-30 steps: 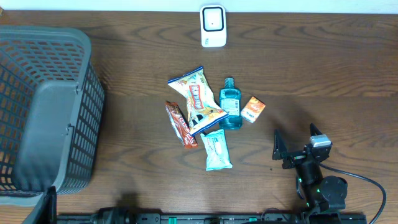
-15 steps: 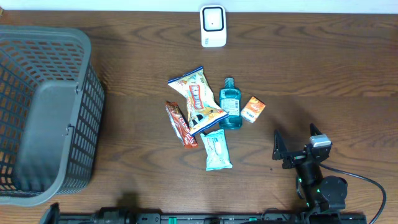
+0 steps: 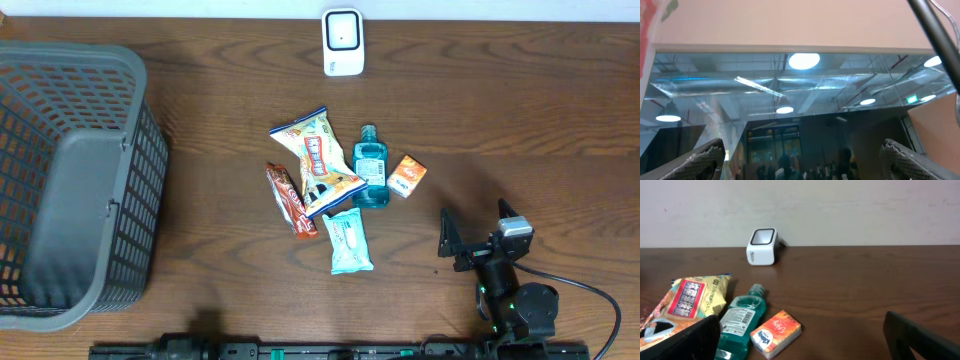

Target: Scan the item barcode

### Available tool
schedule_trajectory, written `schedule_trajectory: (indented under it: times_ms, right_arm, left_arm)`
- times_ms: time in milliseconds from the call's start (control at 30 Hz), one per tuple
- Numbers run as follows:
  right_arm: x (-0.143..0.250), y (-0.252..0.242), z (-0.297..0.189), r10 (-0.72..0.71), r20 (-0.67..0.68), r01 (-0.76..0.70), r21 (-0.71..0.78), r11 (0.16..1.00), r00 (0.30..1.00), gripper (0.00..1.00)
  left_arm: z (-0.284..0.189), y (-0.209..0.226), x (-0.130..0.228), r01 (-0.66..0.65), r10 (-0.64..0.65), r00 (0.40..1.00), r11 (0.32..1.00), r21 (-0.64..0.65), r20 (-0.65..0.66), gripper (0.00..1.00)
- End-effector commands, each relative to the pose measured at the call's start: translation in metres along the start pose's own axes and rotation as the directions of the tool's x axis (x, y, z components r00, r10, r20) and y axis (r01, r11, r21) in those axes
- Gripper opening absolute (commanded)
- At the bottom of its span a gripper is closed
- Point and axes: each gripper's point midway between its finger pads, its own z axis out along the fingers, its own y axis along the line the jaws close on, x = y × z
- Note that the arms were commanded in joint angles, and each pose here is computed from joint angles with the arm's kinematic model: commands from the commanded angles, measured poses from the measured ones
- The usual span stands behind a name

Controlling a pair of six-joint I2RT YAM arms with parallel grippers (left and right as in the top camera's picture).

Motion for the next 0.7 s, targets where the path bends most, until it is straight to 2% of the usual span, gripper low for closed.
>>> schedule_trajectory:
  times_ms: [0, 167, 367, 533, 667]
  right_arm:
    - [0.0, 0.001, 0.0, -0.009, 0.0, 0.009, -0.001, 1.0, 1.0, 0.99]
    - [0.0, 0.001, 0.0, -0.009, 0.001, 0.009, -0.001, 1.0, 1.0, 0.99]
    - [0.0, 0.001, 0.0, -0.009, 0.0, 0.009, -0.001, 1.0, 1.0, 0.99]
    - [0.0, 0.001, 0.0, -0.009, 0.002, 0.009, -0.002, 1.0, 1.0, 0.99]
    - [0.0, 0.003, 0.0, 0.004, 0.0, -0.004, -0.015, 1.0, 1.0, 0.99]
  left_arm:
    - [0.017, 0.013, 0.019, -0.003, 0.001, 0.999, 0.999, -0.037, -0.044, 0.99]
    - [0.021, 0.025, 0.033, -0.003, -0.001, 0.999, 0.996, -0.088, -0.046, 0.99]
    - [0.028, 0.031, 0.075, 0.004, -0.011, 0.997, 0.996, -0.092, -0.079, 0.99]
    - [0.028, 0.036, 0.121, 0.04, -0.051, 0.993, 0.995, -0.097, -0.109, 0.99]
    - [0.023, 0.04, 0.168, 0.061, -0.083, 0.976, 0.992, -0.112, -0.202, 0.99]
